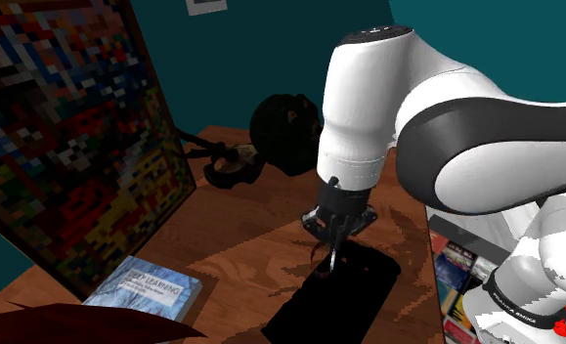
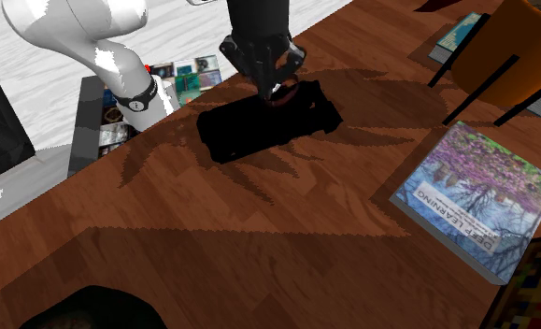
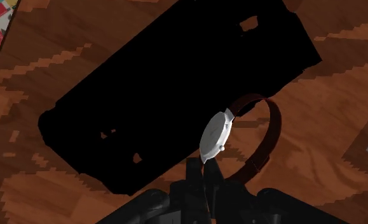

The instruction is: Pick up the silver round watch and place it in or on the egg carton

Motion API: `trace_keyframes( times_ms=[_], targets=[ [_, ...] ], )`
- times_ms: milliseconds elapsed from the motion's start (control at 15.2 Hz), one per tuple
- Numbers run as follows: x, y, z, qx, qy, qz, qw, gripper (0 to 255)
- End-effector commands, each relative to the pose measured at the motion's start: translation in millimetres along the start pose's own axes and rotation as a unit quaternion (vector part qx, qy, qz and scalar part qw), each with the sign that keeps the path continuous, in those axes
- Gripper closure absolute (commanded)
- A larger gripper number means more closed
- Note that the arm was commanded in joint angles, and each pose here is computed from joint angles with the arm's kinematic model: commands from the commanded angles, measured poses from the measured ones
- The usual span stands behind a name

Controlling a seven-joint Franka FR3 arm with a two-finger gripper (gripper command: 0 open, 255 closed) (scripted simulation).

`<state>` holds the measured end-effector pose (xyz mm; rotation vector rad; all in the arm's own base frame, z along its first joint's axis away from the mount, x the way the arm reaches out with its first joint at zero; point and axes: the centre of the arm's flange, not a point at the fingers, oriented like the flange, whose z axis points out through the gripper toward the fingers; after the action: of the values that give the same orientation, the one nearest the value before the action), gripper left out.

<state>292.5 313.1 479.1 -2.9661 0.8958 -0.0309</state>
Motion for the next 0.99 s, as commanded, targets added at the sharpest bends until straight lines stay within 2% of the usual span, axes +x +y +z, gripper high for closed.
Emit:
trace_keyframes(
  times_ms=[0, 924],
  targets=[
    [-19.7, 27.5, -1.1, 0.001, -0.001, 0.0, 1.0, 255],
    [-20.2, 31.0, 72.7, 0.001, -0.001, 0.0, 1.0, 255]
  ],
)
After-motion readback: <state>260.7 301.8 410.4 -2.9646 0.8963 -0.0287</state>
